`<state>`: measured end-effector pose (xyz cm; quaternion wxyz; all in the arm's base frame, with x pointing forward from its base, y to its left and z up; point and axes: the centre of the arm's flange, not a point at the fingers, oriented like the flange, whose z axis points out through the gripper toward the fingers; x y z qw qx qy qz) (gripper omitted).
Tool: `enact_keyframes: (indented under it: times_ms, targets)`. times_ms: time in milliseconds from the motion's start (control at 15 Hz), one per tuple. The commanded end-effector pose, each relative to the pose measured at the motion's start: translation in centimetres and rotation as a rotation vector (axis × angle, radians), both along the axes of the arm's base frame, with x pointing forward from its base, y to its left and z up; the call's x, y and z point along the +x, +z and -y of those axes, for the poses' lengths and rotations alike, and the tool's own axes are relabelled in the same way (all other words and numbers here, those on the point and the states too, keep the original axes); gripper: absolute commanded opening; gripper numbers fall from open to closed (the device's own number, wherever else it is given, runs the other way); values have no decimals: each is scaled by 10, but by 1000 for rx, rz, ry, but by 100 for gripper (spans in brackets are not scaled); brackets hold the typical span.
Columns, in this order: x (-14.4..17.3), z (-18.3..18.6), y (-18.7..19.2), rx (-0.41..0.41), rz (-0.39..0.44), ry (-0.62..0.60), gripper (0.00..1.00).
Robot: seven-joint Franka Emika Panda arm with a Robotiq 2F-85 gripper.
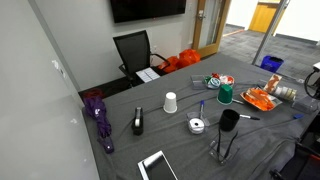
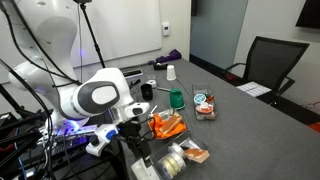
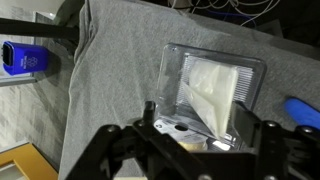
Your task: Remove the white object from the black cup and put it in the bottom compartment of the clear case on the right
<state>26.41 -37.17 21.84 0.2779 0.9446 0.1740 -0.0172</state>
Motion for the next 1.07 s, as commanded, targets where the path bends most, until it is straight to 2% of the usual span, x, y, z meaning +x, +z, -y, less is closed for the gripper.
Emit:
enact_keyframes:
  times_ms: [0,333,600,1000]
  targets:
    - [-2,-3,4,58,-16,14,100]
    - [1,-35,6,175,-56,-21,100]
    - [2,-63,5,292,-52,-29,100]
    - [13,-98,23,375,-16,-19,100]
